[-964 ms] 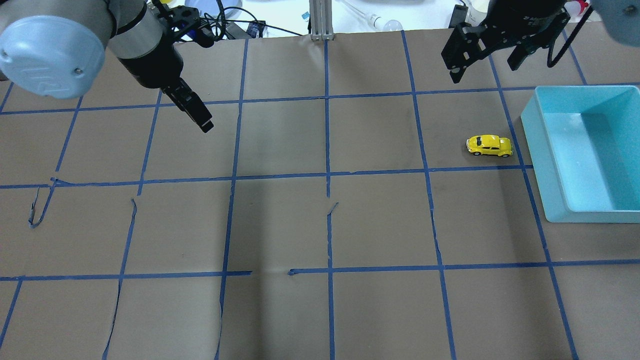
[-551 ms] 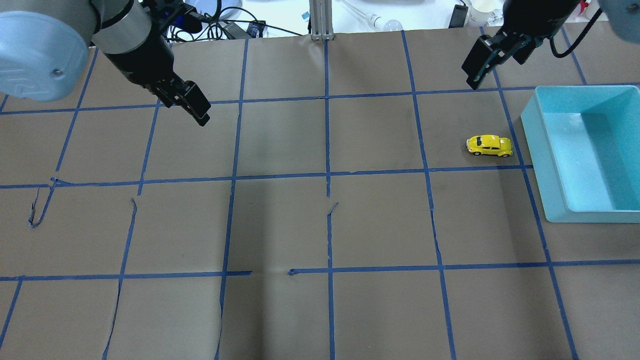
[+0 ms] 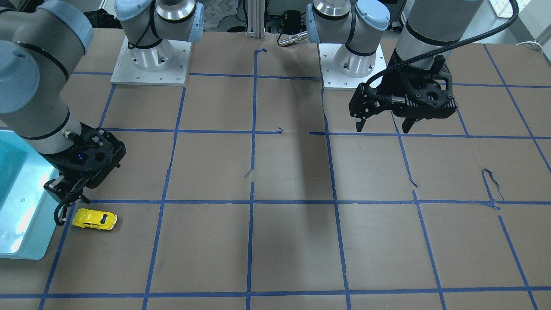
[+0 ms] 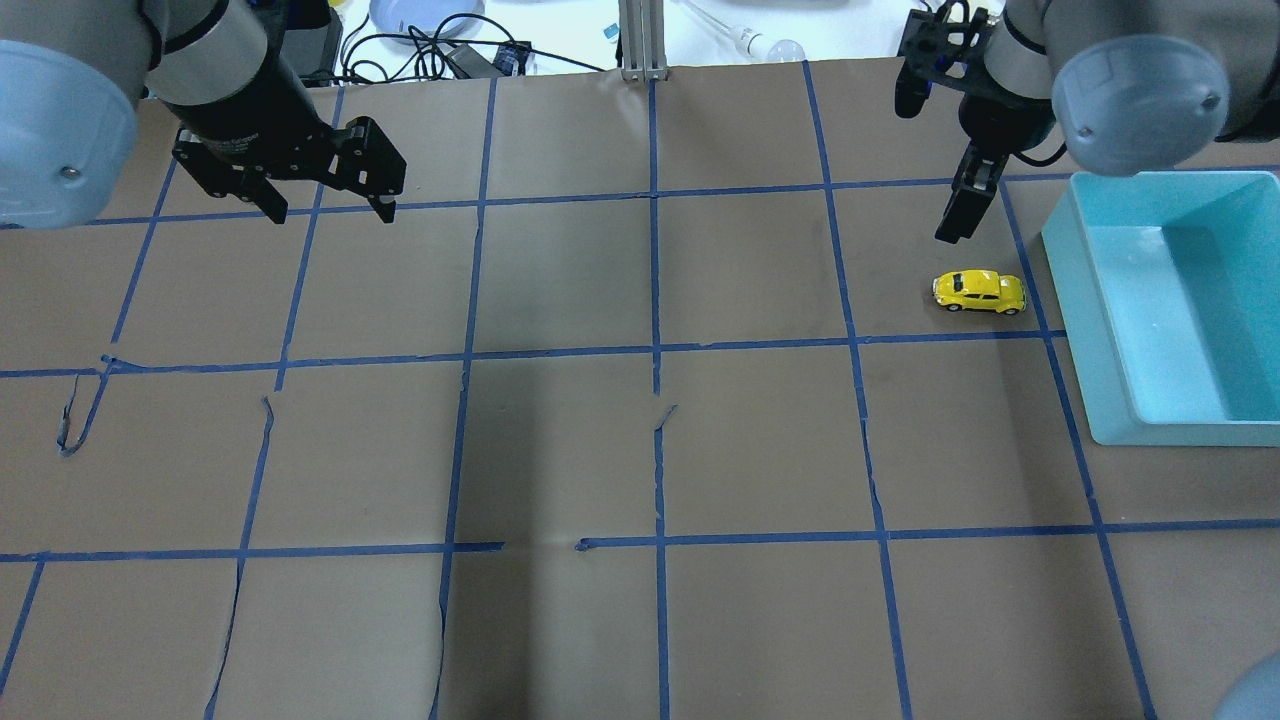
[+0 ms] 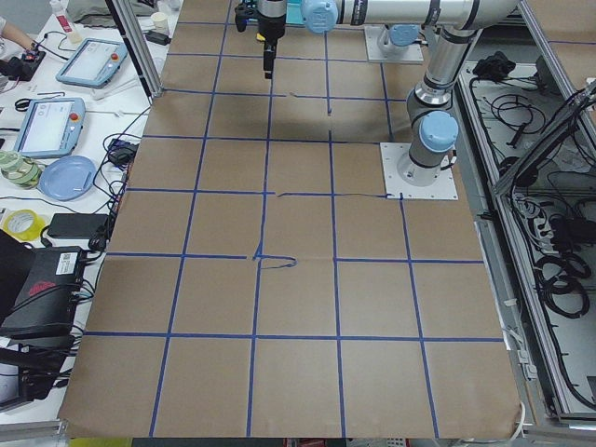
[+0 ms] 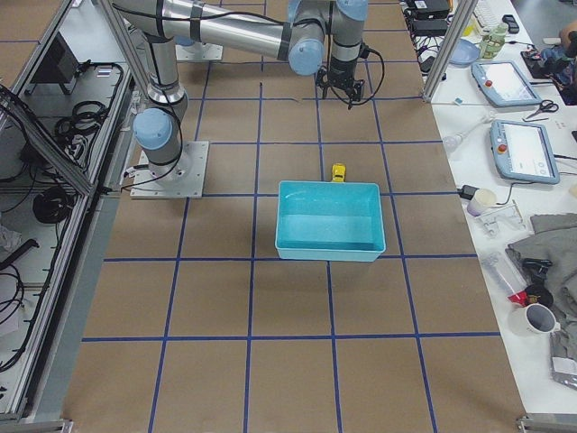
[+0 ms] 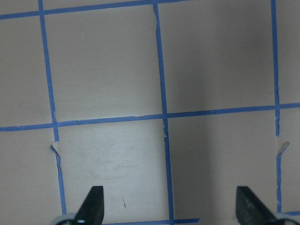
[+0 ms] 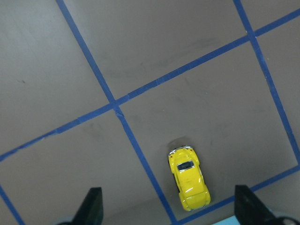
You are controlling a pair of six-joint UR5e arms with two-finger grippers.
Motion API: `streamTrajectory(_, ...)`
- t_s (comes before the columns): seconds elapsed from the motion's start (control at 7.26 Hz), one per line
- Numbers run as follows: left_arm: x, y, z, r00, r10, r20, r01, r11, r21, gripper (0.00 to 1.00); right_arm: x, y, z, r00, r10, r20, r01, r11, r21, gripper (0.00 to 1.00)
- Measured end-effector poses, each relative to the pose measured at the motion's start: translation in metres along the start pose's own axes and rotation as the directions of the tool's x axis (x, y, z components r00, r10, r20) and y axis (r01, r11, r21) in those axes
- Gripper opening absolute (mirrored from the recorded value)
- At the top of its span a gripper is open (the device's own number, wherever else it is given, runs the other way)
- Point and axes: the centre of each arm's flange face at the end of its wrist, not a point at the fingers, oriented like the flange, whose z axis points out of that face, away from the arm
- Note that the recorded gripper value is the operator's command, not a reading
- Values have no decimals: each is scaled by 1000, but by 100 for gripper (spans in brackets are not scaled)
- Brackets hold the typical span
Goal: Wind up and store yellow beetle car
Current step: 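Lower the right gripper onto the car while the left arm lifts away, then close the right gripper on the car and lift it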
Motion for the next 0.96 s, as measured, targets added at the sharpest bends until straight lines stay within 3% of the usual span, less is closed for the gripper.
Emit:
streamTrajectory(0.28,1,1,-3,1000,-28,-3,28,1000,12,100,14,35,55,994,-108,10,108,994,-9,100)
streamTrajectory(0.41,1,2,-4,1000,-29,0,29,999,15,100,19,45,78,990,-144,-8,144,990,-9,100)
streamTrajectory(0.69,1,2,-6,1000,-29,1,29,999,18,100,31,59,118,979,-204,-21,204,979,-13,100)
streamTrajectory(0.96,2,2,-6,1000,-27,0,27,999,18,100,38,68,146,974,-227,5,227,974,-6,97)
